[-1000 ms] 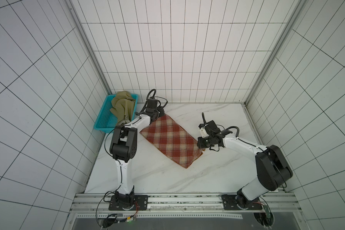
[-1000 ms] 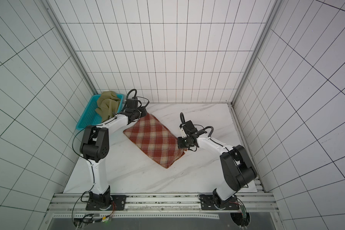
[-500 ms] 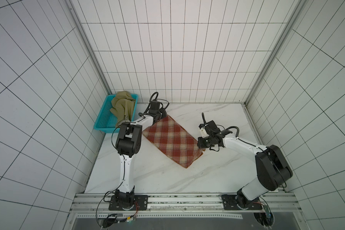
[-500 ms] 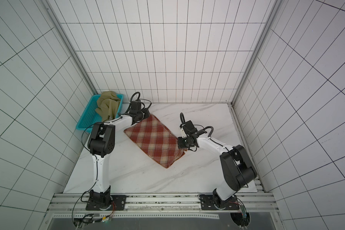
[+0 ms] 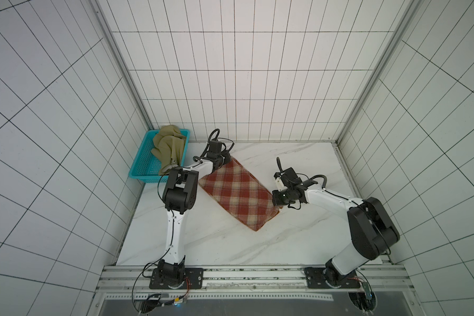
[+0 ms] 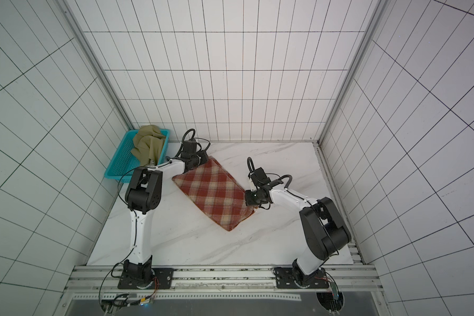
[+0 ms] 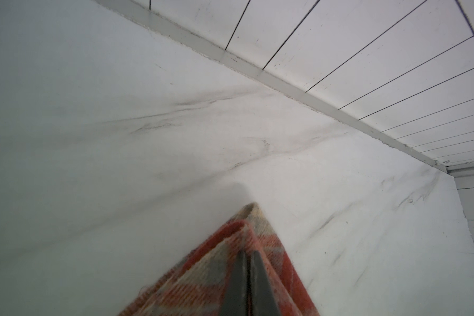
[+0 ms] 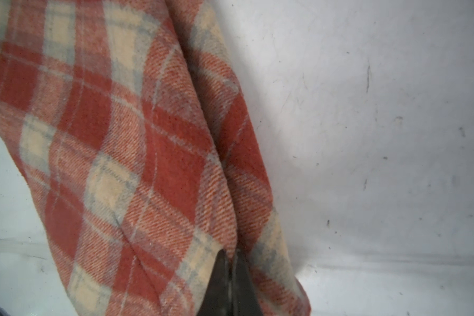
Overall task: Fold and stack skirts
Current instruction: Smooth out the skirt at the center of the table.
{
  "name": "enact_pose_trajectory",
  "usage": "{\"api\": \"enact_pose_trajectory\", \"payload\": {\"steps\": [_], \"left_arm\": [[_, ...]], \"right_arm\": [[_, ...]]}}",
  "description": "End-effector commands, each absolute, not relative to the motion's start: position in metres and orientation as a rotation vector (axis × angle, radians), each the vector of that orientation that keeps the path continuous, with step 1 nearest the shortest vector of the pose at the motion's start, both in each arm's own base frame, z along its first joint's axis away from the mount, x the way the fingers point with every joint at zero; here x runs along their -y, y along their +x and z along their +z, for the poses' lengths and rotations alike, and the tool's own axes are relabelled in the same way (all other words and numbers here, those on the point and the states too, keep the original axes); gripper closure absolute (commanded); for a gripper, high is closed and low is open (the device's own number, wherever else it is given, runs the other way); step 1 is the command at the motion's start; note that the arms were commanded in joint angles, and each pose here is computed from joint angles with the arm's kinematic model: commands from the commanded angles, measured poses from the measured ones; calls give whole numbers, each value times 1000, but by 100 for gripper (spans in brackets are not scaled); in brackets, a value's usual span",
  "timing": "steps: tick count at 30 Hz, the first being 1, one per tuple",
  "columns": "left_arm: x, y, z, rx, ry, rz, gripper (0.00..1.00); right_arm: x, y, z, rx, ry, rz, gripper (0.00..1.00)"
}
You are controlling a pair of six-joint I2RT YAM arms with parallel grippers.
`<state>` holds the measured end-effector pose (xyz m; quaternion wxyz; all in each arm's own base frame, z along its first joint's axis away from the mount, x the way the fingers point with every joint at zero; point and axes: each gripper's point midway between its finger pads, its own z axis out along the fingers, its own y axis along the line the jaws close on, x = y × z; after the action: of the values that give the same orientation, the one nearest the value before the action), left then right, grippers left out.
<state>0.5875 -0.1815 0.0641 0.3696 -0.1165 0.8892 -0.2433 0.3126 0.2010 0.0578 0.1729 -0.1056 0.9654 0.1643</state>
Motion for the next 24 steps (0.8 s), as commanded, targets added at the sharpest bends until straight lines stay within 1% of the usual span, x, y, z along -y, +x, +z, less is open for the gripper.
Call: {"api": "enact_pose_trajectory", "payload": {"steps": [1,2,4,5,7,9,12,15,18,20,24], "left_arm": [[185,596,70,-2243,-298,-645,77],[185,595,74,-2234,-297,-649,72],[185,594,86,-2203,-288,-665,64],[185,592,94,-2187,-290,-670,60],[182,587,111,-2150,-297,-679,55],[176,579,128,-2107,-318,-683,51],[167,563,149,-2069,-342,-690,51],[165,540,159,-2070,-346,-716,53],[162,518,155,-2099,-346,-726,57],[160,502,140,-2145,-350,-725,58],[156,474,107,-2239,-362,-711,61]], "right_arm": [[-182,303,37,-2803,-265,385,97],[-182,306,39,-2793,-266,382,89],[-183,310,47,-2770,-268,381,69],[-183,312,52,-2756,-271,385,64],[-184,313,63,-2729,-274,390,61],[-185,315,77,-2695,-278,396,60],[-192,311,97,-2653,-308,377,59],[-211,300,112,-2626,-380,382,59],[-234,286,113,-2623,-446,417,61],[-245,279,109,-2628,-470,460,66],[-252,276,94,-2633,-443,531,86]]}}
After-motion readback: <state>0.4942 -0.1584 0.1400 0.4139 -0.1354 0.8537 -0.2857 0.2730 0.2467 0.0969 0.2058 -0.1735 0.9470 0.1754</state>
